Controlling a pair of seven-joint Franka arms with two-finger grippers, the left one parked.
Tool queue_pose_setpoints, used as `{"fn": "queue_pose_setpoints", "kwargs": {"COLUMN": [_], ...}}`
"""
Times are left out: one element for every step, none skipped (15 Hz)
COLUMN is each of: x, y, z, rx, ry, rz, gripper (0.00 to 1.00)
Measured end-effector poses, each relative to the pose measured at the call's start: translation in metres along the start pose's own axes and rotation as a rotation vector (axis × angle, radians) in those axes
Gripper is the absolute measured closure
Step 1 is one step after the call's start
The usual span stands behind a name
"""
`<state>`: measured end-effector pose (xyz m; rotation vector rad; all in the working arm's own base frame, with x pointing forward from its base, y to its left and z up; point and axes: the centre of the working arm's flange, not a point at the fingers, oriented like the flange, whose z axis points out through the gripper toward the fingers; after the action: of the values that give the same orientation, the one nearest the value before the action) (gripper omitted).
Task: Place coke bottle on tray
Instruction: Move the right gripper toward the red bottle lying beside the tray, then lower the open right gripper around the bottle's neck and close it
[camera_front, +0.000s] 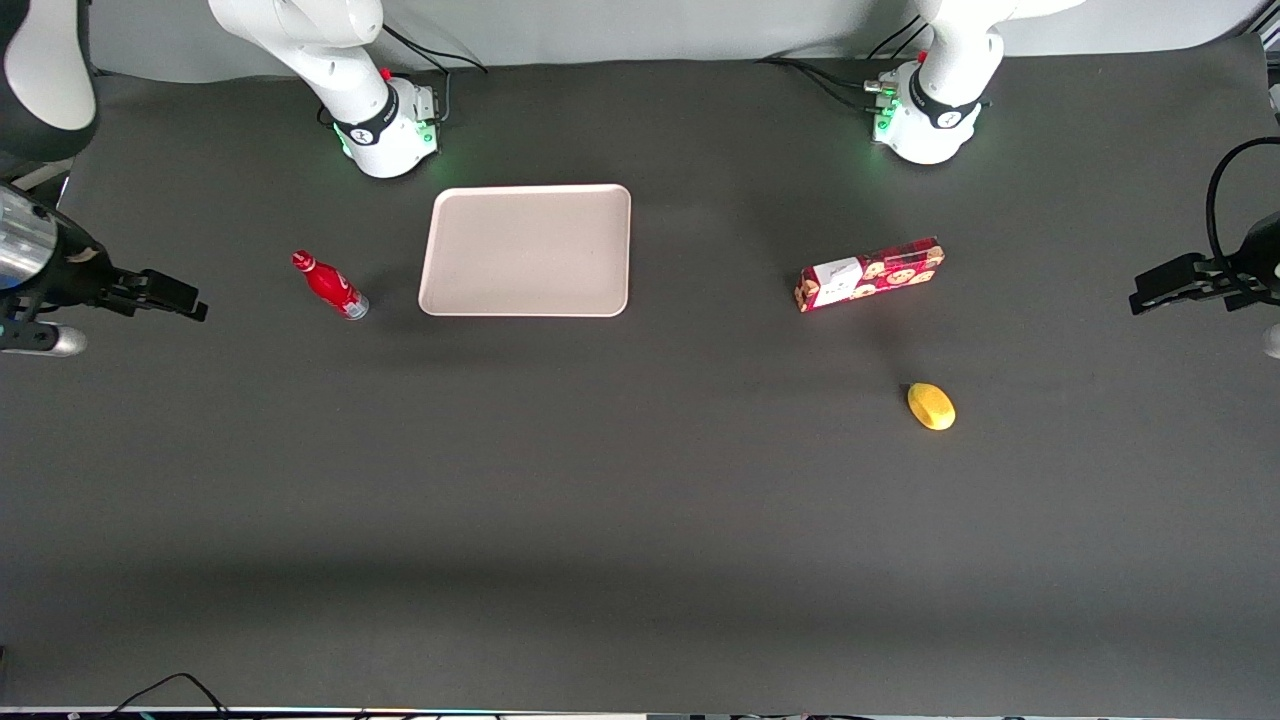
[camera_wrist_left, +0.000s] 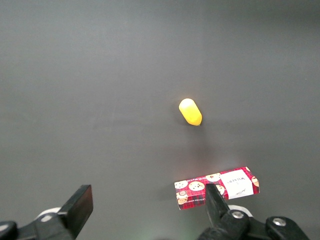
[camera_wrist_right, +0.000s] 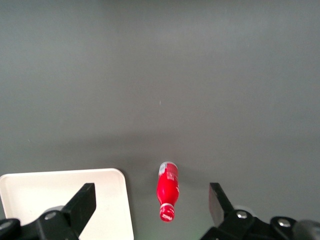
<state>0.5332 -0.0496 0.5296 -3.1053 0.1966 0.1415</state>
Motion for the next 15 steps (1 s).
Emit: {"fn": "queue_pose_setpoints", "kwargs": {"x": [-0.005,-0.011,-0.018,-0.026,-0.035,-0.044,-0.053,-0.060,-0.067,-0.074,-0.082,-0.089,-0.096,-0.102,-0.108], "y": [0.000,0.000,0.000,0.000,0.000,0.000,0.000,-0.001,-0.003,-0.003,-0.003,-0.002,-0.001,-0.001,-0.001], "z": [0.011,0.024,0.038,0.053,0.068,0.083,0.095,0.106,0.116,0.127,0.138,0.149,0.159,0.168,0.178], "rx": [-0.003,-0.006,-0.008,-0.012,-0.022,-0.034,-0.042,-0.048,-0.050,-0.052,-0.053,-0.055,-0.058,-0.069,-0.080], "ry": [-0.015,-0.033,-0.042,-0.044,-0.047,-0.056,-0.069,-0.076,-0.074,-0.070,-0.066,-0.064,-0.063,-0.061,-0.056], "rz": [-0.003,-0.011,-0.017,-0.023,-0.028,-0.034,-0.042,-0.051,-0.060,-0.070,-0.077,-0.081,-0.085,-0.095,-0.105], "gripper": [0.00,0.00,0.00,0.00,0.00,0.00,0.00,0.00,0.00,0.00,0.00,0.00,0.00,0.00,0.00]}}
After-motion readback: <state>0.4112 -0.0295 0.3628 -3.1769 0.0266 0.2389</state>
